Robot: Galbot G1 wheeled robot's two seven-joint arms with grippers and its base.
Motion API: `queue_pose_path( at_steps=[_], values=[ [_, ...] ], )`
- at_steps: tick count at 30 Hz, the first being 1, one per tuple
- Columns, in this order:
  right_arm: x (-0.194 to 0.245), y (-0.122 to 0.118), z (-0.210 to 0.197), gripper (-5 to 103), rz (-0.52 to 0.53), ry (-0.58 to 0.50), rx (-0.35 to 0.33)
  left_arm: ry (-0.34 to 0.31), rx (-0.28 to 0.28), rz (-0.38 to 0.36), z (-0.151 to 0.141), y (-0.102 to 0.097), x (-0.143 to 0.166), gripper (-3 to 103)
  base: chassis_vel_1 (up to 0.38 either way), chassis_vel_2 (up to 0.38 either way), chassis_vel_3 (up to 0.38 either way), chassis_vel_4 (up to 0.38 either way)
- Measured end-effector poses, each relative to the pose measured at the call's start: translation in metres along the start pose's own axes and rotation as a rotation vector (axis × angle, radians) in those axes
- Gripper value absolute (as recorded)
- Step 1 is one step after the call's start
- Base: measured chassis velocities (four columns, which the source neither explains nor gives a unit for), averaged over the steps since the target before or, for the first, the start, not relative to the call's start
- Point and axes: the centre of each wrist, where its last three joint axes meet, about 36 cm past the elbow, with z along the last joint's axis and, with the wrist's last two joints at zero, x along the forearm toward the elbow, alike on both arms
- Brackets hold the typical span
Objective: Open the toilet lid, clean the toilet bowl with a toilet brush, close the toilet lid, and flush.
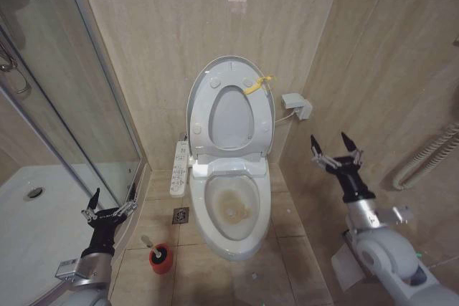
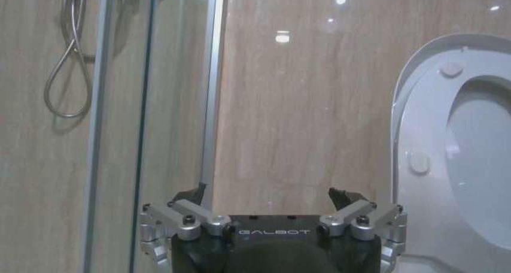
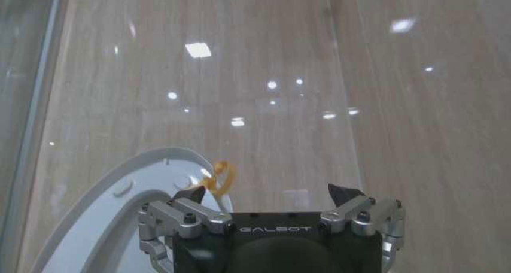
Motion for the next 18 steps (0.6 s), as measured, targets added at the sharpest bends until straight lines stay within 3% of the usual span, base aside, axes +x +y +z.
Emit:
queue_pose_path(
  at_steps=[4,11,15,18],
  values=[
    [0.022,0.007,-0.004,100,0.052,0.030,-0.005,-0.008,0.003,0.004,-0.001,0.002,-0.003,100,0.000,0.000,0.000,0.000],
    [0.069,0.020,-0.009,100,0.111,0.090,0.031,0.010,0.028,0.038,0.005,-0.014,-0.003,100,0.000,0.000,0.000,0.000],
    [0.083,0.028,-0.002,100,0.106,0.097,0.065,0.029,-0.003,0.031,0.010,-0.013,-0.001,100,0.000,0.000,0.000,0.000],
    [0.087,0.031,0.013,100,0.086,0.085,0.118,0.081,-0.049,-0.019,0.023,-0.007,0.007,100,0.000,0.000,0.000,0.000]
  ],
)
